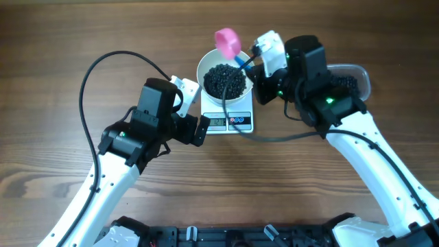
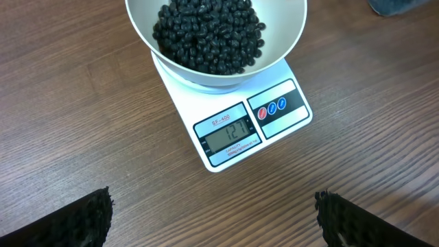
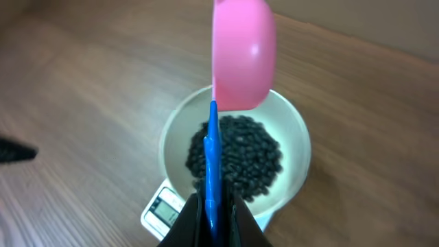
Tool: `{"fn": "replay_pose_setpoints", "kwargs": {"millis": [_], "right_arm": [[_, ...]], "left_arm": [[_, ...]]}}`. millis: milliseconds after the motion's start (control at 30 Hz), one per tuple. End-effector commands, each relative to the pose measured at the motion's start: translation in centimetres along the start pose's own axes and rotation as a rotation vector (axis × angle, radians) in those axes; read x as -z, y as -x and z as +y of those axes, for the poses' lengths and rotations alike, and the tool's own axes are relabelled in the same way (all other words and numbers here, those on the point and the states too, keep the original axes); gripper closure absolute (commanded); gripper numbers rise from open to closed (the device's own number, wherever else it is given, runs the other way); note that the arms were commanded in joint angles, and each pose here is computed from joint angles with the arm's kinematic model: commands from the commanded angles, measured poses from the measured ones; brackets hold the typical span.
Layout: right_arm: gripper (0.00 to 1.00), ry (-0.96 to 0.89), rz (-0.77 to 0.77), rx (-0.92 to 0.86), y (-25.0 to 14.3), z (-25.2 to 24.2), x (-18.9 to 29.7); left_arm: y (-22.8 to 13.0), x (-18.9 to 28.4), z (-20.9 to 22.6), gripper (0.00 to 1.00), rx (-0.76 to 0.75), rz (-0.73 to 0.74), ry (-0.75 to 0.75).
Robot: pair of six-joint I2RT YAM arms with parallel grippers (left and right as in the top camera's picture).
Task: Scoop item into bowl and weigh 150g on scale
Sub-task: 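Tip the pink scoop to pour beans into the bowl, right gripper, then move the empty scoop right back to the bean tub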
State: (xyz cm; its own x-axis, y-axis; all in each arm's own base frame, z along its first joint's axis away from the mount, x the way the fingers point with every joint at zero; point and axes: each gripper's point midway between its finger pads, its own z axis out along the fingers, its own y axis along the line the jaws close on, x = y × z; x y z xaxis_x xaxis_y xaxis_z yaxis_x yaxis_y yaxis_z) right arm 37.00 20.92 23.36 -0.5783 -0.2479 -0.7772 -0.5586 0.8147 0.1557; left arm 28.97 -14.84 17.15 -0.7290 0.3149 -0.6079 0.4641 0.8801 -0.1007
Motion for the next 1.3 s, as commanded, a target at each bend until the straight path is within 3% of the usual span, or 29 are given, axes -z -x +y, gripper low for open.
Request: {"fn": "replay_pose_setpoints", "kwargs": {"millis": [0,167,400,633,900,1267], "right_arm": [[0.96,-0.244,-0.021,-0.185,0.0,-7.9,2.4],[0.96,-0.485,0.131,-0.185,-4.8,-16.8,6.7],[0.96,-0.497,0.370,-0.113,-10.8,-19.0,9.4],[0.96,-0.704,0.522,-0.106,-13.7,-22.6,10.6],[0.96,-0.653,0.656,-0.112,-16.8,-22.8,9.0],[0.96,-0.558,0.652,-0.190,-18.5,-22.5,8.2]], "left_arm": [[0.0,0.0,0.2,0.00,0.009,-0.001,0.005],[0.0,0.0,0.2,0.00,0.009,-0.001,0.005],[0.0,0.0,0.2,0.00,0.009,-0.001,0.005],[0.0,0.0,0.2,0.00,0.009,-0.001,0.005],[0.0,0.0,0.2,0.00,0.009,-0.001,0.005],[0.0,0.0,0.2,0.00,0.009,-0.001,0.005]]}}
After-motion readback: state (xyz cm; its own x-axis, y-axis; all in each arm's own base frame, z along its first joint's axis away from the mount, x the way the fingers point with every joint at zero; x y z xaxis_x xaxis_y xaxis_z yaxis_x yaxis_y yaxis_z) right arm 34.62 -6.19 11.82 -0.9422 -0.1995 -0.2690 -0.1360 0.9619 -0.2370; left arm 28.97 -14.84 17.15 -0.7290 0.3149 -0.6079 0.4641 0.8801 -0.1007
